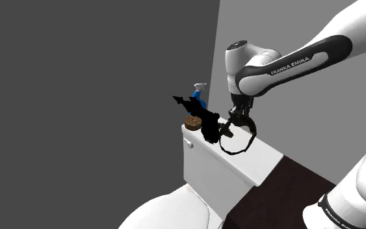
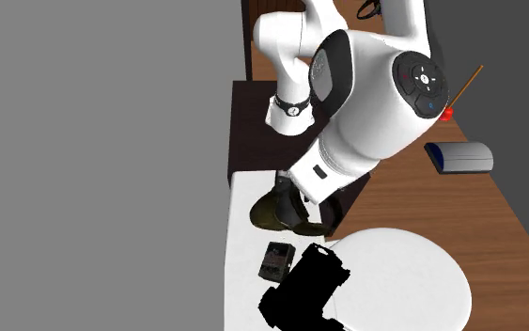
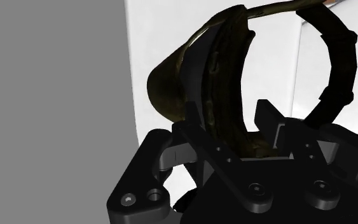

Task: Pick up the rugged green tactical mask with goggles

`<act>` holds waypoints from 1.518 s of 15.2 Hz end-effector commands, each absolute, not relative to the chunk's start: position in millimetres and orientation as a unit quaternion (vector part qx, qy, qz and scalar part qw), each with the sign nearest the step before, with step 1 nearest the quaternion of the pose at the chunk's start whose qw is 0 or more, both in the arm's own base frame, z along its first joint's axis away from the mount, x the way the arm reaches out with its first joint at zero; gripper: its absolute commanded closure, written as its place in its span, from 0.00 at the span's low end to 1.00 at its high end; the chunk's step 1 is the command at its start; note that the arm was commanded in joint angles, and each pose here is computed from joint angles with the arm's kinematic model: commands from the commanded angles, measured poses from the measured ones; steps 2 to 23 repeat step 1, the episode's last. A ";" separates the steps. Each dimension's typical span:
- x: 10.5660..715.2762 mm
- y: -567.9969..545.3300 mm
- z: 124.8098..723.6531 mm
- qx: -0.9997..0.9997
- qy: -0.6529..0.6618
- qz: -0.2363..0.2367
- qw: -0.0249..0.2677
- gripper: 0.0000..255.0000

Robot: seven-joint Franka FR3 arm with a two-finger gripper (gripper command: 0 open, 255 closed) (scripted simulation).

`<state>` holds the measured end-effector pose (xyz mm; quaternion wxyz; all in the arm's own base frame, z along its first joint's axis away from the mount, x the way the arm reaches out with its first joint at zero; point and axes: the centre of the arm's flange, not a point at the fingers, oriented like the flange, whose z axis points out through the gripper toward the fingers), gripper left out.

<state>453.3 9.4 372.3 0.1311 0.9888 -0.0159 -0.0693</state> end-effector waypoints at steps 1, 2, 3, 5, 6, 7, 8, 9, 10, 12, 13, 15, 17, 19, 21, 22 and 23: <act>452.5 9.0 375.2 0.989 -0.016 -0.069 0.131 1.00; 452.5 9.0 375.2 0.989 -0.016 -0.069 0.131 1.00; 452.5 9.0 375.2 0.989 -0.016 -0.069 0.131 1.00; 452.5 9.0 375.2 0.989 -0.016 -0.069 0.131 1.00; 452.5 9.0 375.2 0.989 -0.016 -0.069 0.131 1.00; 452.5 9.0 375.2 0.989 -0.016 -0.069 0.131 1.00; 452.5 9.0 375.2 0.989 -0.016 -0.069 0.131 1.00; 452.5 9.0 375.2 0.989 -0.016 -0.069 0.131 1.00; 452.5 9.0 375.2 0.989 -0.016 -0.069 0.131 1.00; 452.5 9.0 375.2 0.989 -0.016 -0.069 0.131 1.00; 452.5 9.0 375.2 0.989 -0.016 -0.069 0.131 1.00; 452.5 9.0 375.2 0.989 -0.016 -0.069 0.131 1.00; 452.5 9.0 375.2 0.989 -0.016 -0.069 0.131 1.00; 452.5 9.0 375.2 0.989 -0.016 -0.069 0.131 1.00; 452.5 9.0 375.2 0.989 -0.016 -0.069 0.131 1.00; 452.5 9.0 375.2 0.989 -0.016 -0.069 0.131 1.00; 452.5 9.0 375.2 0.989 -0.016 -0.069 0.131 1.00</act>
